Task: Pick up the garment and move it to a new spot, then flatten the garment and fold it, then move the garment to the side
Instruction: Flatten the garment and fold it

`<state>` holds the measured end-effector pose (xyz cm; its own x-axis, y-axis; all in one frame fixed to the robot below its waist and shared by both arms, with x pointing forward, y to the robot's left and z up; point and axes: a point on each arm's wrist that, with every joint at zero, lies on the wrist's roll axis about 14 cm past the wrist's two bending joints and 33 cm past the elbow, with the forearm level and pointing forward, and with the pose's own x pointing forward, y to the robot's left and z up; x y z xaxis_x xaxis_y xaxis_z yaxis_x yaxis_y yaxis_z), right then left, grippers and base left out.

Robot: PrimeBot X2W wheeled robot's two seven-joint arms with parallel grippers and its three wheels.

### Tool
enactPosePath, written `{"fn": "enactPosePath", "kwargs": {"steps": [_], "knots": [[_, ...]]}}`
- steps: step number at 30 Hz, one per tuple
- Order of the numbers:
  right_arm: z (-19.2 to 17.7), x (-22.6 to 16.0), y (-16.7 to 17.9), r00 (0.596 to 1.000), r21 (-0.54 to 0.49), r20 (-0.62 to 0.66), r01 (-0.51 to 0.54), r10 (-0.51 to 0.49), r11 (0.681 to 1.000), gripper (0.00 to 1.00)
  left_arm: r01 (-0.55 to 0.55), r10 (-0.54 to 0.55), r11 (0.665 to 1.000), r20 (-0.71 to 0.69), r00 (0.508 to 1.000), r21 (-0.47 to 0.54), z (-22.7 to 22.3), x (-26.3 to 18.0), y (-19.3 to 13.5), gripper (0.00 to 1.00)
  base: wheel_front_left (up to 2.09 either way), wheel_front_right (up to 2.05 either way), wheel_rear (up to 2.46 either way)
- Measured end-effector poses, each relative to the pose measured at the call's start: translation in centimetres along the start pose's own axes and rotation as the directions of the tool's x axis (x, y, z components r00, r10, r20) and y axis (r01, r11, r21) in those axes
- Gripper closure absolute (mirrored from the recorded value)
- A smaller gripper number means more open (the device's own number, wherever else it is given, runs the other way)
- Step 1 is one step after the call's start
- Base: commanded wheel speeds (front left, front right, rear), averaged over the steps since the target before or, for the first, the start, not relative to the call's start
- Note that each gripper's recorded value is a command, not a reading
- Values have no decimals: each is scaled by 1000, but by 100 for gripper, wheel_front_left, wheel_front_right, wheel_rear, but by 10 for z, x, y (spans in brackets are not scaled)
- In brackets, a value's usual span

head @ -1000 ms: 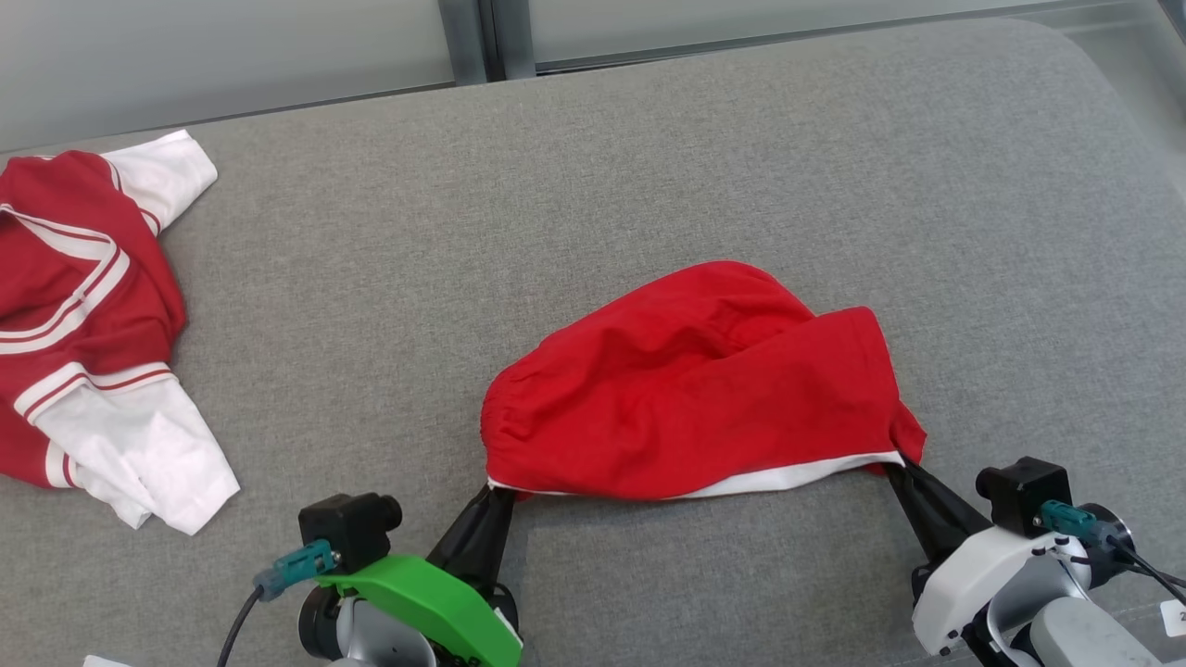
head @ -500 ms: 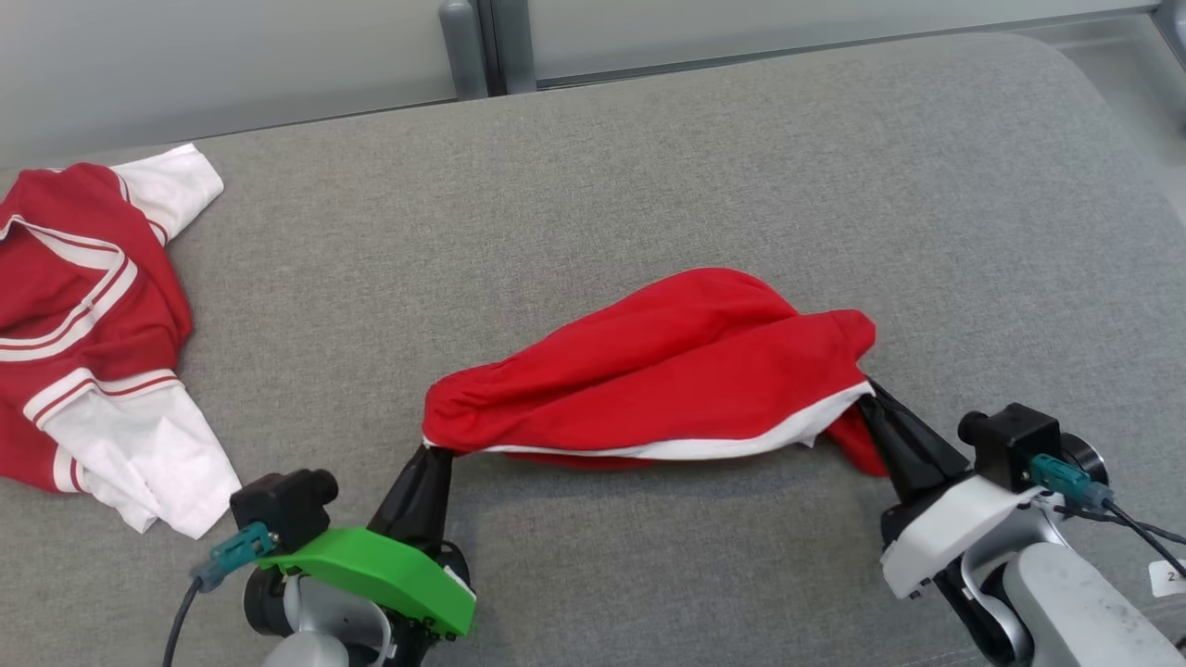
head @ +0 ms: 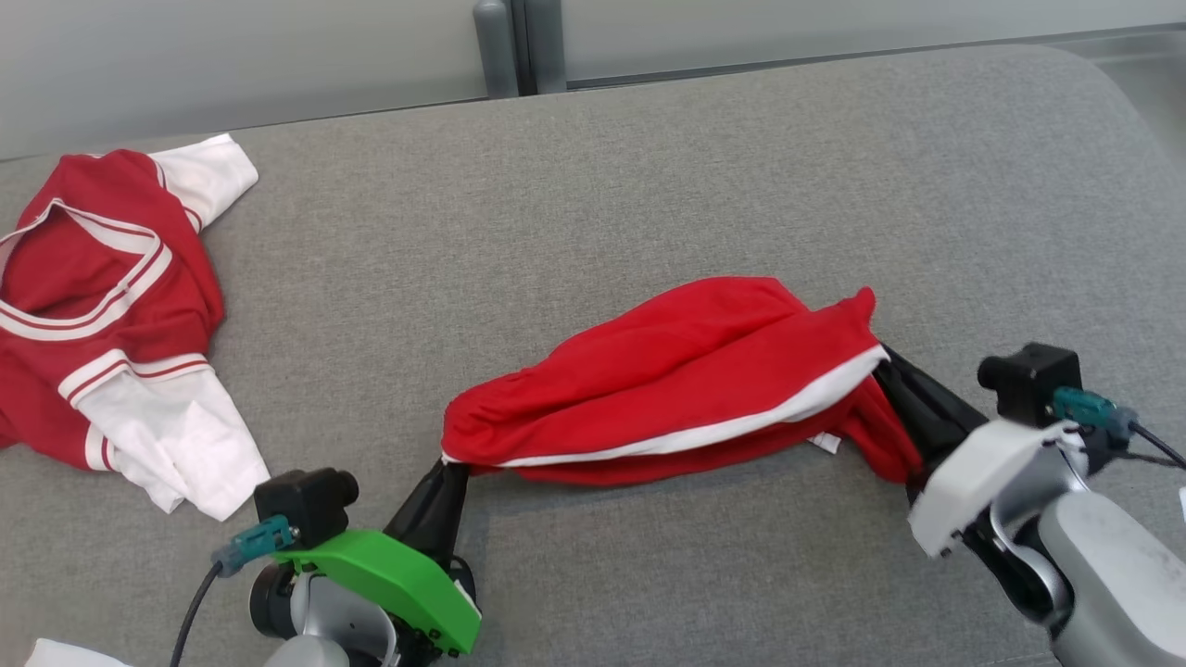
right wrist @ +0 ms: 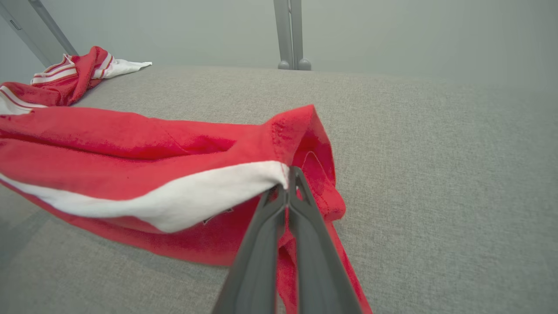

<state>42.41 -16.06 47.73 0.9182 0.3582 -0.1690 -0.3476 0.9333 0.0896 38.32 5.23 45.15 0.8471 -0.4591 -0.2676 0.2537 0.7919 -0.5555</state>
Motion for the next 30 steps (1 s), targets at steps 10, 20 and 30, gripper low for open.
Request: {"fn": "enactPosePath", "kwargs": {"steps": [10, 20, 30], "knots": [[-66, -65, 1, 973, 106, -230, 38, -13, 994, 100, -34, 33, 999, -99, 995, -9, -32, -21, 16, 100, 0, 0, 0], [-90, -71, 25, 947, 64, -319, -13, 33, 998, 100, 52, -47, 999, -236, 971, 15, -68, -23, 5, 100, 0, 0, 0], [-100, -74, 7, 932, -39, -362, -23, 8, 999, 100, 52, -36, 997, -266, 963, 55, -66, -39, 12, 100, 0, 0, 0]]}}
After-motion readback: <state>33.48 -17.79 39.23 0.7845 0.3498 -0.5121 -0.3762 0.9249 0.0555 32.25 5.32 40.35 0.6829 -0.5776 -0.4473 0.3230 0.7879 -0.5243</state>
